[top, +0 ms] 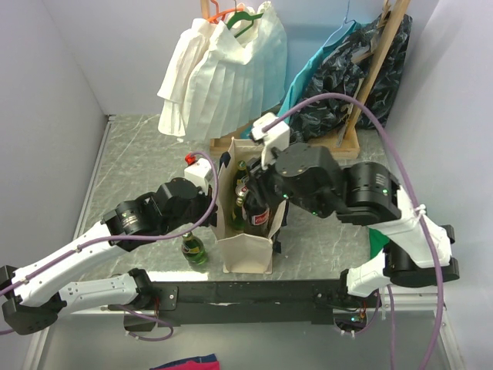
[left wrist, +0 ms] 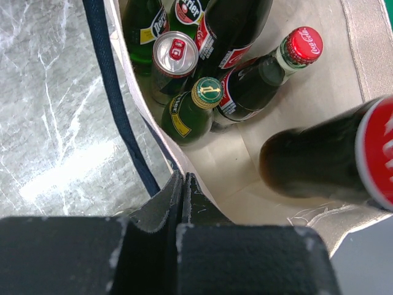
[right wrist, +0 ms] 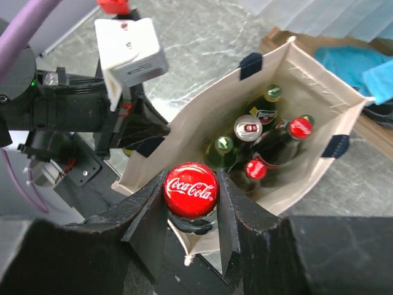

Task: Place the beverage into the canvas bag
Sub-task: Place the drink in the canvas bag.

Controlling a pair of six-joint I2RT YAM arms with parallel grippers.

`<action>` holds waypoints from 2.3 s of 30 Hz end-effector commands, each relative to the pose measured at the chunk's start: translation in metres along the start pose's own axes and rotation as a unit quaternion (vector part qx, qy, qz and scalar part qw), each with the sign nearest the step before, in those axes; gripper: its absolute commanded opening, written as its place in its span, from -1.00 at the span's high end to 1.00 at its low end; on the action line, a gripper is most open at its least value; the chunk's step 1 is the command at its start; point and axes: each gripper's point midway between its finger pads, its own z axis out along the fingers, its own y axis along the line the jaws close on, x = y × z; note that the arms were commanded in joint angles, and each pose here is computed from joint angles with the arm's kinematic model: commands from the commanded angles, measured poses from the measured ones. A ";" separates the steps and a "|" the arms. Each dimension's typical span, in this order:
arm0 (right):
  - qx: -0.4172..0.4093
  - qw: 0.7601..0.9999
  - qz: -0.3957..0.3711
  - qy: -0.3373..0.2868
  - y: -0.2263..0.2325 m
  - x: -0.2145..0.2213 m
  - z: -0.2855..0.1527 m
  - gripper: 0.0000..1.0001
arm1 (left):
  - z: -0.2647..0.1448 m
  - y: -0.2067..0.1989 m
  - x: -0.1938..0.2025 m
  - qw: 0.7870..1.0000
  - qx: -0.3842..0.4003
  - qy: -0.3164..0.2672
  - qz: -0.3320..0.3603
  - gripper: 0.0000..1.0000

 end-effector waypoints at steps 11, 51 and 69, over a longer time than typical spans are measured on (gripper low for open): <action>-0.015 0.989 0.071 -0.126 0.012 -0.063 -0.006 1.00 | -0.017 -0.013 -0.045 0.997 0.028 -0.073 -0.010 0.98; 0.055 0.991 0.112 -0.050 -0.024 0.040 0.003 1.00 | -0.019 -0.010 -0.047 0.997 0.021 -0.078 -0.014 0.98; 0.067 0.992 0.102 -0.028 -0.024 0.068 0.018 1.00 | -0.017 -0.014 -0.050 0.997 0.026 -0.077 -0.007 0.98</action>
